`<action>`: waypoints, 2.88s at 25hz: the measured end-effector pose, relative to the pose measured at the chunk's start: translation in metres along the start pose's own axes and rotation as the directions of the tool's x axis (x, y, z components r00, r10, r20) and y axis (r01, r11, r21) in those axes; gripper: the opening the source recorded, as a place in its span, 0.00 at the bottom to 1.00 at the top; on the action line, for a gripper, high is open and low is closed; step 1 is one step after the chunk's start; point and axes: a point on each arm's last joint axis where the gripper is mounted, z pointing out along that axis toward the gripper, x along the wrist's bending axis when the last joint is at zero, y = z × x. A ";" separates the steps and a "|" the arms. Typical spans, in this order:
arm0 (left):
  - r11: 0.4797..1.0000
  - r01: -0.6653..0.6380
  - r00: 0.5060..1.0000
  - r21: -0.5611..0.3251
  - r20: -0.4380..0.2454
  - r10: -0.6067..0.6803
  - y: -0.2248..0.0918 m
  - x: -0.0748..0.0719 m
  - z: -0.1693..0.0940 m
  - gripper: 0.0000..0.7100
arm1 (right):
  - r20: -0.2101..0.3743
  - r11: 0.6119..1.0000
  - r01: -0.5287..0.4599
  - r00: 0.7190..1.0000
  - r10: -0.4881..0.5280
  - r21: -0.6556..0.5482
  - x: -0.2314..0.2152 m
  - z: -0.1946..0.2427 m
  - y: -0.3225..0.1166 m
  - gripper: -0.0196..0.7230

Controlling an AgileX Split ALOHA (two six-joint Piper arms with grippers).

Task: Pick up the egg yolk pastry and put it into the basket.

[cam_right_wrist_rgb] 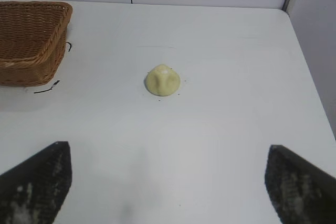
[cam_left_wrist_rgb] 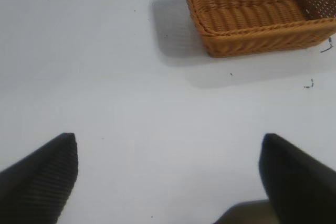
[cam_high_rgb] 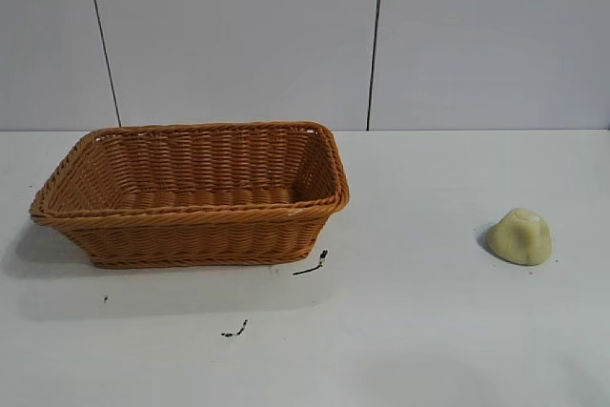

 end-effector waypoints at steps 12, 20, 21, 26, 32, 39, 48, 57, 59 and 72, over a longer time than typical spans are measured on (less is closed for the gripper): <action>1.000 0.000 1.000 0.000 0.000 0.000 0.000 0.000 0.000 0.98 | 0.000 1.000 0.000 1.000 0.000 0.001 0.000 0.000 0.001 0.96; 1.000 0.000 1.000 0.000 0.000 0.000 0.000 0.000 0.000 0.98 | 0.012 0.976 -0.002 1.000 -0.001 0.217 0.001 0.034 0.045 0.96; 1.000 0.000 1.000 0.000 0.000 0.000 0.000 0.000 0.000 0.98 | 0.014 0.965 -0.003 1.000 -0.001 0.264 0.001 0.044 0.051 0.96; 1.000 0.000 1.000 0.000 0.000 0.000 0.000 0.000 0.000 0.98 | 0.023 0.888 -0.008 1.000 -0.003 0.460 0.002 0.103 0.080 0.96; 1.000 0.000 1.000 0.000 0.000 0.000 0.000 0.000 0.000 0.98 | 0.031 0.769 -0.015 0.999 -0.006 0.639 0.001 0.188 0.101 0.96; 1.000 0.000 1.000 0.000 0.000 0.000 0.000 0.000 0.000 0.98 | 0.036 0.682 -0.020 0.999 -0.009 0.731 0.001 0.285 0.112 0.96; 1.000 0.000 1.000 0.000 0.000 0.000 0.000 0.000 0.000 0.98 | 0.019 0.605 -0.002 1.000 -0.023 0.796 -0.001 0.381 0.089 0.96; 1.000 0.000 1.000 0.000 0.000 0.000 0.000 0.000 0.000 0.98 | -0.024 0.574 0.047 0.999 -0.047 0.817 0.016 0.404 0.066 0.96; 1.000 0.000 1.000 0.000 0.000 0.000 0.000 0.000 0.000 0.98 | -0.035 0.587 0.060 0.998 -0.054 0.807 0.018 0.406 0.066 0.96; 1.000 0.000 1.000 0.000 0.000 0.000 0.000 0.000 0.000 0.98 | -0.037 0.582 0.065 0.998 -0.059 0.811 0.018 0.431 0.036 0.96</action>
